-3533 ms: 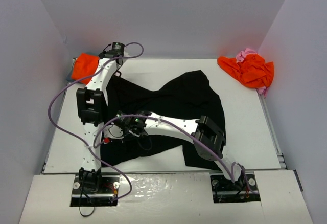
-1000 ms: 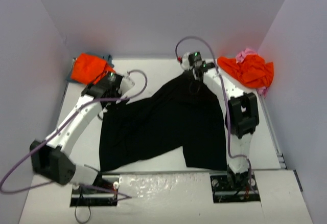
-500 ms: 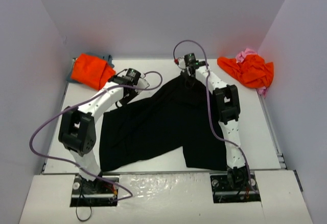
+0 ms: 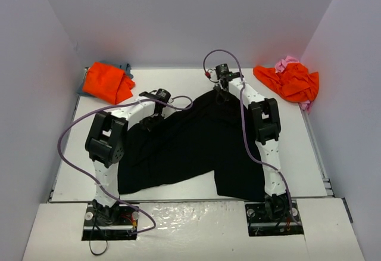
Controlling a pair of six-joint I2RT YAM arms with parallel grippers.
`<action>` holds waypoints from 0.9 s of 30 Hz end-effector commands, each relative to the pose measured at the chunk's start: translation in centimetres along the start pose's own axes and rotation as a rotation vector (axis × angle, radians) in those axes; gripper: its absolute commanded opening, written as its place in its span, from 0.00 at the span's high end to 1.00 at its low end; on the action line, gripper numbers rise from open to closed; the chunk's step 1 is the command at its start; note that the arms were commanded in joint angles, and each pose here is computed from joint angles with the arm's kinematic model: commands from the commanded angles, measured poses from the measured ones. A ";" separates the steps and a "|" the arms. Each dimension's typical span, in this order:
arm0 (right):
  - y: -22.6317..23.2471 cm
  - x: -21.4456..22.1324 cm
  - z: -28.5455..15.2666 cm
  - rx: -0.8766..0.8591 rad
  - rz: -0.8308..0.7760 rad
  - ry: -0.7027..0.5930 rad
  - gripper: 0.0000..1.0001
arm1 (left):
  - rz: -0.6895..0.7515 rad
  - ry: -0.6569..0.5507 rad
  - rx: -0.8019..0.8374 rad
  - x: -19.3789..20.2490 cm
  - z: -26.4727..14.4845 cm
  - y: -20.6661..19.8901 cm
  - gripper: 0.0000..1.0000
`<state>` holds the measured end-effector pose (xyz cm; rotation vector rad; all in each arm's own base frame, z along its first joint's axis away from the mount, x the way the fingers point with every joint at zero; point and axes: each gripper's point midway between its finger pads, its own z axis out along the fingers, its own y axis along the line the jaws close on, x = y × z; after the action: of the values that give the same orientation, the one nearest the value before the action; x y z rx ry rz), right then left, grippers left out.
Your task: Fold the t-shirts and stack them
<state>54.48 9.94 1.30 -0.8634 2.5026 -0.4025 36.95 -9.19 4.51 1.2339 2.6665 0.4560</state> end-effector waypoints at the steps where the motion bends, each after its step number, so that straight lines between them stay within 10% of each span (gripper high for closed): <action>1: -1.3 8.9 1.4 -0.073 0.041 0.234 0.98 | 0.015 -0.012 -0.010 -0.5 -1.0 0.7 1.00; 27: -4.7 12.4 -0.9 -0.030 0.068 0.273 0.97 | -0.176 0.158 -0.040 -1.2 5.8 8.0 1.00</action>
<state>51.95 1.98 1.29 -0.7803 2.6075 -0.4974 44.31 -6.67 2.52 1.1579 2.7623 0.7000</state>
